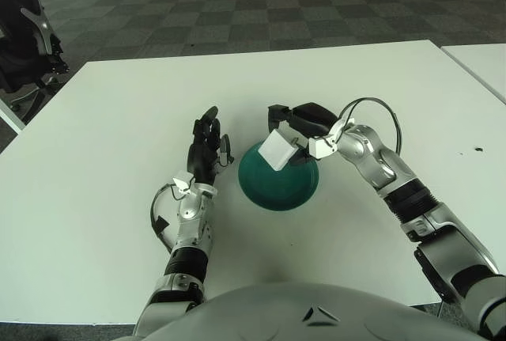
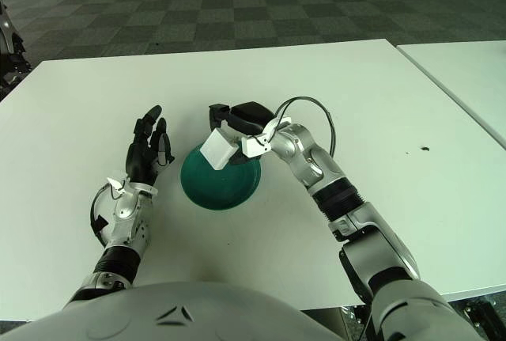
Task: Put the charger into the plate.
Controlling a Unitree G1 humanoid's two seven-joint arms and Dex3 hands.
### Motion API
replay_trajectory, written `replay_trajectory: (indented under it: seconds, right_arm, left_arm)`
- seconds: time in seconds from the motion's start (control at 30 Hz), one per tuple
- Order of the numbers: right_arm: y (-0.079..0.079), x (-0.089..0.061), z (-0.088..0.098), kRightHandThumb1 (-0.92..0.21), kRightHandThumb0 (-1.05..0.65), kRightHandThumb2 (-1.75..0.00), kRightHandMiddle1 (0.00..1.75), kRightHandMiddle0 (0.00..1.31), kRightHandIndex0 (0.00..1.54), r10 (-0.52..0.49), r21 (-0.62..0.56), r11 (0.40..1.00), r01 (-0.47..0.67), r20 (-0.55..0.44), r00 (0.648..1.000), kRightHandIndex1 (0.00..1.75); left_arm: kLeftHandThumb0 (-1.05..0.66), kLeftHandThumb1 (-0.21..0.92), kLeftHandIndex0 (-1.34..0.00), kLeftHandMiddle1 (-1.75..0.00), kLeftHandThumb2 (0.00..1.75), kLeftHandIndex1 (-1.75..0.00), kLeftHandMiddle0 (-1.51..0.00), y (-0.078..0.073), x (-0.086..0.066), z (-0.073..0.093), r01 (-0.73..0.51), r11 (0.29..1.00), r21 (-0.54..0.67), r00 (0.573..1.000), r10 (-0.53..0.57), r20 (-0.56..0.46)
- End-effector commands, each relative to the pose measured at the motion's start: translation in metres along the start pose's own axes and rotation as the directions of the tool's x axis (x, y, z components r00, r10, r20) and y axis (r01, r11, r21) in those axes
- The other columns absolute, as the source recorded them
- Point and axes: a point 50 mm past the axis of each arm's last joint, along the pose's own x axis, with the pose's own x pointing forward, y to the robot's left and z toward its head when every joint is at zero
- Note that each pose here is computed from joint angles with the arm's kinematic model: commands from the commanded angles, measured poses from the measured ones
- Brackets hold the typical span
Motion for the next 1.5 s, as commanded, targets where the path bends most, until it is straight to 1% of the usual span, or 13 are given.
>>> replay_trajectory:
  seconds: [0.0, 0.33, 0.63, 0.7, 0.77, 0.8, 0.83, 0.87, 0.93, 0.97, 1.03, 1.17, 1.47]
  right_arm:
    - [0.000, -0.004, 0.003, -0.33, -0.47, -1.29, 1.75, 0.60, 1.07, 0.059, -0.029, 0.998, -0.058, 0.004, 0.998, 1.75]
    - [0.015, -0.006, 0.005, -0.42, -0.45, -1.18, 1.75, 0.53, 0.98, 0.202, -0.096, 0.975, -0.200, 0.008, 0.979, 1.75]
    - [0.039, 0.000, -0.001, -0.46, -0.44, -1.13, 1.75, 0.50, 0.96, 0.184, -0.119, 0.976, -0.183, -0.001, 0.983, 1.75]
    - [0.043, 0.001, -0.003, -0.51, -0.42, -1.07, 1.75, 0.46, 0.91, 0.166, -0.115, 0.979, -0.166, -0.006, 0.986, 1.75]
    - [0.044, 0.001, -0.004, -0.64, -0.40, -0.90, 1.75, 0.38, 0.75, 0.150, -0.121, 0.981, -0.150, -0.005, 0.989, 1.75]
    - [0.044, 0.001, -0.004, -0.74, -0.57, -0.83, 1.69, 0.27, 0.48, 0.145, -0.128, 0.981, -0.145, -0.003, 0.989, 1.65]
    - [0.045, 0.000, -0.006, -0.81, -0.68, -0.79, 1.65, 0.20, 0.31, 0.148, -0.149, 0.978, -0.146, 0.001, 0.989, 1.59]
    - [0.047, -0.001, -0.008, -0.83, -0.75, -0.79, 1.52, 0.16, 0.25, 0.150, -0.165, 0.975, -0.148, 0.004, 0.989, 1.38]
    - [0.050, -0.003, -0.011, -0.88, -0.92, -0.81, 1.07, 0.06, 0.12, 0.156, -0.197, 0.969, -0.150, 0.012, 0.988, 0.72]
    - [0.051, -0.004, -0.012, -0.89, -0.94, -0.81, 0.98, 0.05, 0.11, 0.151, -0.228, 0.963, -0.142, 0.020, 0.988, 0.60]
    - [0.052, -0.005, -0.013, -0.91, -1.01, -0.84, 0.50, 0.02, 0.04, 0.144, -0.262, 0.956, -0.130, 0.033, 0.989, 0.25]
    - [0.053, -0.004, -0.014, -0.92, -1.04, -0.86, 0.12, 0.00, 0.01, 0.102, -0.320, 0.944, -0.080, 0.052, 0.993, 0.05]
    - [0.054, -0.002, -0.013, -0.92, -1.05, -0.87, 0.00, 0.00, 0.00, 0.053, -0.352, 0.936, -0.027, 0.065, 0.996, 0.00]
  left_arm:
    - [-0.76, 0.92, 0.00, -0.01, 0.85, -0.74, -0.19, -0.001, -0.061, -0.049, -0.170, 0.981, -0.092, 0.962, 0.144, -0.232]
    - [-0.77, 0.92, 0.00, 0.00, 0.84, -0.68, -0.17, -0.004, -0.060, -0.048, -0.158, 0.985, -0.076, 0.965, 0.137, -0.223]
    - [-0.75, 0.92, 0.00, 0.00, 0.85, -0.67, -0.17, -0.006, -0.059, -0.048, -0.165, 0.983, -0.082, 0.963, 0.142, -0.228]
    - [-0.76, 0.92, 0.00, 0.00, 0.86, -0.68, -0.17, -0.007, -0.059, -0.047, -0.171, 0.981, -0.088, 0.963, 0.147, -0.226]
    - [-0.76, 0.92, 0.00, 0.00, 0.86, -0.68, -0.17, -0.007, -0.059, -0.047, -0.177, 0.980, -0.092, 0.963, 0.153, -0.224]
    - [-0.77, 0.92, 0.00, 0.00, 0.86, -0.68, -0.17, -0.007, -0.059, -0.047, -0.180, 0.979, -0.093, 0.962, 0.156, -0.222]
    - [-0.77, 0.92, 0.00, 0.00, 0.86, -0.69, -0.17, -0.008, -0.059, -0.046, -0.184, 0.978, -0.094, 0.963, 0.160, -0.219]
    - [-0.77, 0.92, 0.00, 0.00, 0.86, -0.69, -0.17, -0.008, -0.059, -0.046, -0.186, 0.978, -0.095, 0.963, 0.162, -0.216]
    - [-0.78, 0.92, 0.00, 0.00, 0.86, -0.70, -0.17, -0.008, -0.059, -0.046, -0.189, 0.977, -0.099, 0.964, 0.165, -0.210]
    - [-0.79, 0.92, 0.00, 0.00, 0.86, -0.70, -0.17, -0.007, -0.058, -0.045, -0.189, 0.976, -0.108, 0.965, 0.164, -0.204]
    - [-0.81, 0.92, 0.00, 0.00, 0.85, -0.72, -0.17, -0.007, -0.058, -0.045, -0.188, 0.975, -0.120, 0.967, 0.163, -0.196]
    - [-0.85, 0.92, 0.00, 0.00, 0.84, -0.74, -0.16, -0.007, -0.057, -0.044, -0.181, 0.971, -0.154, 0.972, 0.153, -0.179]
    - [-0.87, 0.92, 0.00, 0.00, 0.84, -0.71, -0.14, -0.013, -0.054, -0.040, -0.187, 0.946, -0.263, 0.976, 0.149, -0.157]
